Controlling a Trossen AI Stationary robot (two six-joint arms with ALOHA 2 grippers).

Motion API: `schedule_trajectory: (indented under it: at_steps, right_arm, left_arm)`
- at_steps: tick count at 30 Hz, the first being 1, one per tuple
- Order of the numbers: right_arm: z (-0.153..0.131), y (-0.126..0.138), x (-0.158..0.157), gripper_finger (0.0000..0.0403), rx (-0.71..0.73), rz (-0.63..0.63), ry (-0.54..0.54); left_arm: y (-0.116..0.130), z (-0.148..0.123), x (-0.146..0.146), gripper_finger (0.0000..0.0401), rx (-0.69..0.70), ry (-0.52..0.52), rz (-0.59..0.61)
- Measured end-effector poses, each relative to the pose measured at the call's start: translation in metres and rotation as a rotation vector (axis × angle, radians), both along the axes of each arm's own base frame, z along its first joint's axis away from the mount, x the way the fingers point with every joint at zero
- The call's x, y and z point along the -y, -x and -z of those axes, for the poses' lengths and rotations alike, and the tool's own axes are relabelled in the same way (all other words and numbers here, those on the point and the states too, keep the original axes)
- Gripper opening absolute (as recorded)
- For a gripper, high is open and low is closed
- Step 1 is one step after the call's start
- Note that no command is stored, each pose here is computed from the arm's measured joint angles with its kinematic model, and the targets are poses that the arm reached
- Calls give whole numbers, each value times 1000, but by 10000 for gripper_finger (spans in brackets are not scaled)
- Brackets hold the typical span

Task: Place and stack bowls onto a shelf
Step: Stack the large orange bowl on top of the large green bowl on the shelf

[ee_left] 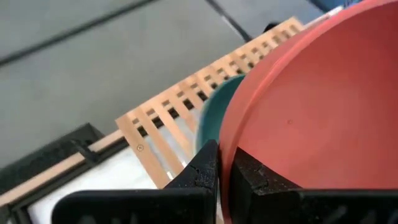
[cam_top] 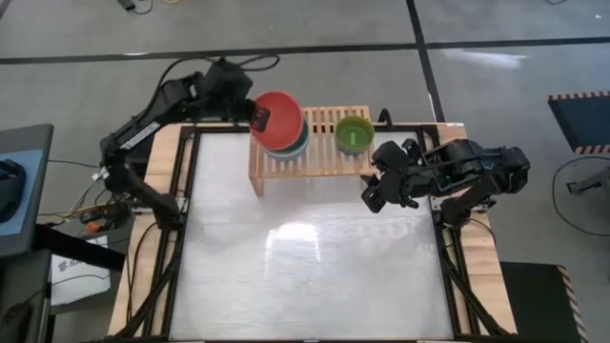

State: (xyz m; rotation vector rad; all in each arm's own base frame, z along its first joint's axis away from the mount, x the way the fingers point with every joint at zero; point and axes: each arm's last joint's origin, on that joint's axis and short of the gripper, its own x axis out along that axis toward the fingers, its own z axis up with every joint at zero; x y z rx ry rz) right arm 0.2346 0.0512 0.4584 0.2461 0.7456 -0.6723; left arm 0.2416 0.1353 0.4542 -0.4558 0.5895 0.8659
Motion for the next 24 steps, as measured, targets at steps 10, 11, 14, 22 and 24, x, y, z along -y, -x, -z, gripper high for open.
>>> schedule_trajectory:
  at_steps: [10, 11, 14, 22, 24]
  right_arm:
    - [0, 0, 2, 228, -11, -6, 12]
    - [0, 0, 2, 228, -12, -6, 13]
    - [-1, 1, 4, 228, -10, -4, 13]
    - [-3, 4, 11, 228, 2, 22, 8]
    - [-4, 4, 13, 228, 4, 31, 8]
  left_arm:
    - [-10, 24, -41, 0, -42, 117, 27]
    - [-10, 26, -43, 0, -43, 145, 41]
    - [-5, 33, -46, 0, -77, 221, 49]
    - [-3, 34, -49, 10, -89, 238, 69]
    - [-4, 31, -48, 25, -84, 229, 85]
